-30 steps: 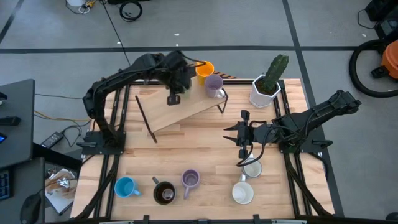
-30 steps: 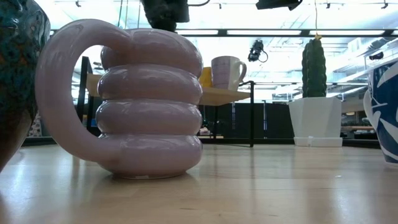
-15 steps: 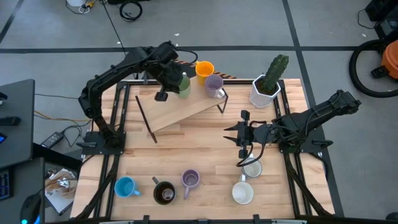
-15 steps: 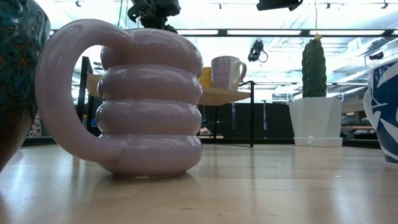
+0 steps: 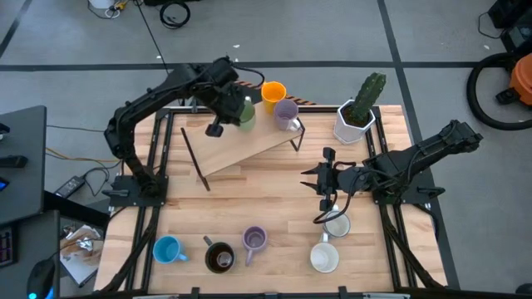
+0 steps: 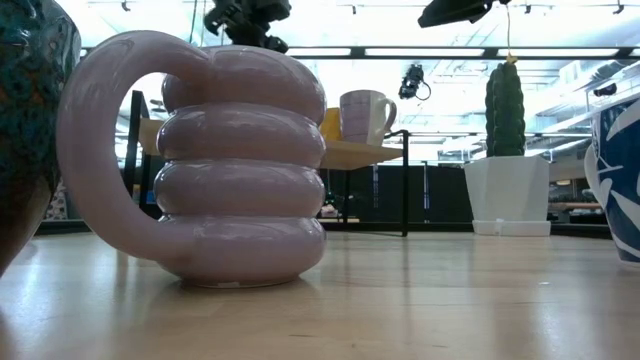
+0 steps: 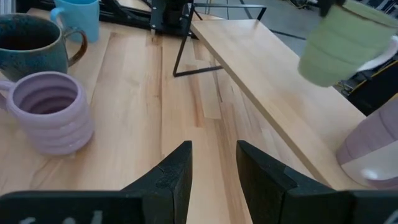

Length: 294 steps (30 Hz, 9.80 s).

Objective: Place coffee mugs
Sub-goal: Put the green mug on the shelf, then put the blue white patterned mug on the shelf

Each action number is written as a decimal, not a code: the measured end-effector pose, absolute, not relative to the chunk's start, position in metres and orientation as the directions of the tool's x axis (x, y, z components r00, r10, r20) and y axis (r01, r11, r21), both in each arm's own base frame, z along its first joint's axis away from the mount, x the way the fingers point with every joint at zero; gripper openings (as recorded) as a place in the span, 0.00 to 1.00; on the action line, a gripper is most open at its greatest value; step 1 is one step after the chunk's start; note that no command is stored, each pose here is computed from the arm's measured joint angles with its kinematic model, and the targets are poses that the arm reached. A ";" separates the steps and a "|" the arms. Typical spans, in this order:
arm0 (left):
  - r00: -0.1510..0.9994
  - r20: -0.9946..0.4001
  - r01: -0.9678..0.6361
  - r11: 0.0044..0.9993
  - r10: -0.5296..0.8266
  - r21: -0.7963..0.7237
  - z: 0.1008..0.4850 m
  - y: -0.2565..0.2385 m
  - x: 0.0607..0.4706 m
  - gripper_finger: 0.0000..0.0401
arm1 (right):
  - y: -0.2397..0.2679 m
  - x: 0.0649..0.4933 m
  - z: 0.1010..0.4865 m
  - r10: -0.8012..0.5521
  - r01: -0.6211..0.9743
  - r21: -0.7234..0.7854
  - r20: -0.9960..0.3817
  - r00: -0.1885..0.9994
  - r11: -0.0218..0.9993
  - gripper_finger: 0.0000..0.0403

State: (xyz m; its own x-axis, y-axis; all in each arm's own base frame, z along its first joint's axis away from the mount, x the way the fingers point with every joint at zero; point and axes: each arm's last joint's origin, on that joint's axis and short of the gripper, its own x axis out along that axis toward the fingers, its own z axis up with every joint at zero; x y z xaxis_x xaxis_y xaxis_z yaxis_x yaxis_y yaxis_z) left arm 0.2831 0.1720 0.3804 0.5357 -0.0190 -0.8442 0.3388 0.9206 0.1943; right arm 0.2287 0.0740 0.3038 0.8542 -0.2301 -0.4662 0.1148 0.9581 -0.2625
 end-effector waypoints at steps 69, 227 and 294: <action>0.553 -0.830 0.214 0.950 0.074 0.226 0.353 0.215 0.303 0.11 | 0.075 0.232 0.309 -0.218 0.114 -0.261 -0.416 0.883 0.959 0.32; 0.584 -0.769 0.105 0.915 0.261 0.390 0.299 -0.047 0.271 0.30 | 0.107 0.301 0.285 -0.038 0.070 -0.022 -0.972 0.233 0.997 0.07; 0.705 -0.625 -0.243 0.942 0.335 0.230 0.373 -0.006 0.153 0.30 | -0.063 0.427 0.358 -0.169 -0.275 -0.325 -0.867 0.469 0.905 0.11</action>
